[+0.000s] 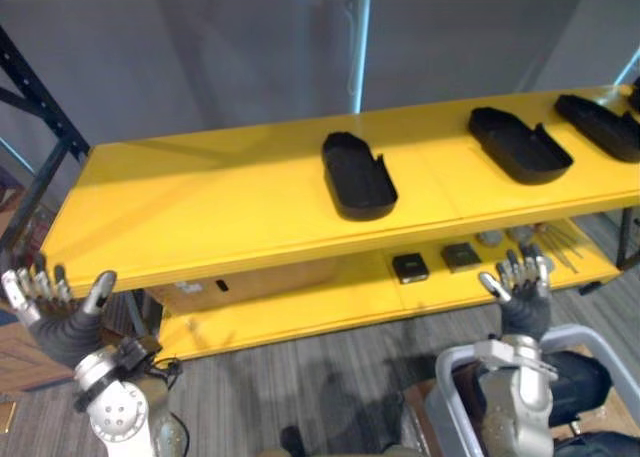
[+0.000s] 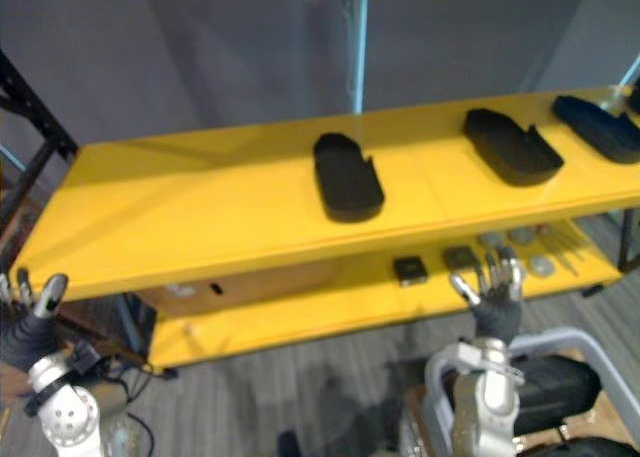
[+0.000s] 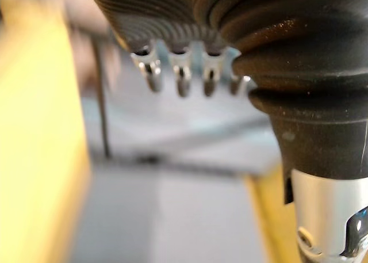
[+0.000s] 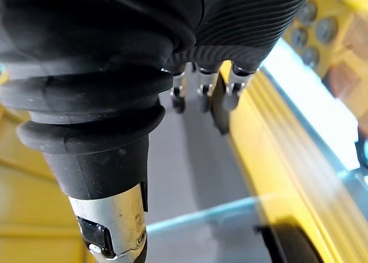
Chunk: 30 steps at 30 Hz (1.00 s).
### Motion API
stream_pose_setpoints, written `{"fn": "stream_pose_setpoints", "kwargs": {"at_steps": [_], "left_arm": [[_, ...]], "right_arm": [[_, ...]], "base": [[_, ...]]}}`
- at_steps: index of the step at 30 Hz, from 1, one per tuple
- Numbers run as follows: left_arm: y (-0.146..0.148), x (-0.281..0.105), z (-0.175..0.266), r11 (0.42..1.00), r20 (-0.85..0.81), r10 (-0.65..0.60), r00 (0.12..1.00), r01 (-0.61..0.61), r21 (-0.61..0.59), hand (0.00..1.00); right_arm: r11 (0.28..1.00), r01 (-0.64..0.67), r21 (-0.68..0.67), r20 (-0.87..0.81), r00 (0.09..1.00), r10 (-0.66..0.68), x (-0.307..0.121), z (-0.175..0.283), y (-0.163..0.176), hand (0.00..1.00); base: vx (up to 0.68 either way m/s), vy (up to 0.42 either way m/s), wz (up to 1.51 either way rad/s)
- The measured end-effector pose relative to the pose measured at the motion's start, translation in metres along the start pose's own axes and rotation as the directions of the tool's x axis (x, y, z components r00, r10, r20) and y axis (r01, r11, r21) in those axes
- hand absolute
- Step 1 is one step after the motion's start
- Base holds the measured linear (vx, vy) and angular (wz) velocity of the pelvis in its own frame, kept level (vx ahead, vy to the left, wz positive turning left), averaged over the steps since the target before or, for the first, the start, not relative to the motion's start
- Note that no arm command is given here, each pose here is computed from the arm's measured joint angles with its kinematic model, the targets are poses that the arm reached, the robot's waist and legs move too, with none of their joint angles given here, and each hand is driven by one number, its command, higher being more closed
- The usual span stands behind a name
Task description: Walk over and take plastic housings, then place them on the shelf
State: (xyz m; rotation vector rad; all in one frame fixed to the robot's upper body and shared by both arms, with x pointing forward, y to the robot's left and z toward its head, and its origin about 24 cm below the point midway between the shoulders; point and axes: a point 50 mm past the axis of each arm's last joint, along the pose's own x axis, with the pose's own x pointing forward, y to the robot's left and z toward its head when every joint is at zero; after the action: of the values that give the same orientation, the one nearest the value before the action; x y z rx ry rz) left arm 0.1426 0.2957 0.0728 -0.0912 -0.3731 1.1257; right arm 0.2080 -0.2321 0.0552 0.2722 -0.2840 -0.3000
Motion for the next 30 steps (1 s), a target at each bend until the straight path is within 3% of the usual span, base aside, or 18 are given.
{"fn": "stream_pose_setpoints", "kwargs": {"at_steps": [6,8,11,13,16,18,24,25,30], "left_arm": [[0.055,0.005,-0.028,0.942,-0.032,0.281,0.959,-0.269,0.198,0.00],[0.070,-0.003,-0.049,0.921,-0.112,0.311,0.944,-0.270,0.281,0.00],[0.089,-0.026,-0.082,0.900,-0.275,0.298,0.914,-0.173,0.400,0.00],[0.093,-0.049,-0.110,0.896,-0.457,0.207,0.865,0.020,0.444,0.00],[0.098,-0.074,-0.135,0.869,-0.656,0.108,0.747,0.249,0.427,0.00],[0.103,-0.088,-0.143,0.854,-0.734,0.079,0.675,0.333,0.399,0.00],[0.116,-0.112,-0.156,0.830,-0.867,0.028,0.497,0.472,0.297,0.00],[0.116,-0.113,-0.157,0.831,-0.871,0.027,0.490,0.474,0.293,0.00],[0.109,-0.125,-0.162,0.812,-0.902,-0.014,0.433,0.532,0.242,0.00]], "right_arm": [[0.997,-0.064,-0.052,0.050,0.997,0.066,0.014,0.007,0.014,0.00],[0.996,-0.073,-0.057,0.055,0.996,0.076,0.020,0.007,0.018,0.00],[0.993,-0.089,-0.075,0.053,0.994,0.093,0.030,0.006,0.021,0.00],[0.988,-0.104,-0.112,0.027,0.994,0.107,0.036,0.004,0.015,0.00],[0.982,-0.156,-0.112,0.004,0.988,0.157,0.043,0.001,0.017,0.00],[0.972,-0.203,-0.117,-0.018,0.979,0.202,0.045,-0.003,0.021,0.00],[0.936,-0.337,-0.099,-0.099,0.940,0.328,0.043,-0.020,0.038,0.00],[0.933,-0.347,-0.097,-0.099,0.936,0.338,0.044,-0.020,0.040,1.00],[0.909,-0.404,-0.105,-0.088,0.914,0.396,0.056,-0.015,0.054,1.00]], "base": [[0.05,0.007,0.16],[0.05,0.002,0.16],[0.03,0.002,0.08],[0.01,0.013,0.24],[-0.03,0.013,0.07],[-0.02,0.006,0.00],[0.00,0.003,-0.01],[0.01,0.020,-0.06],[0.04,0.007,0.01]]}}
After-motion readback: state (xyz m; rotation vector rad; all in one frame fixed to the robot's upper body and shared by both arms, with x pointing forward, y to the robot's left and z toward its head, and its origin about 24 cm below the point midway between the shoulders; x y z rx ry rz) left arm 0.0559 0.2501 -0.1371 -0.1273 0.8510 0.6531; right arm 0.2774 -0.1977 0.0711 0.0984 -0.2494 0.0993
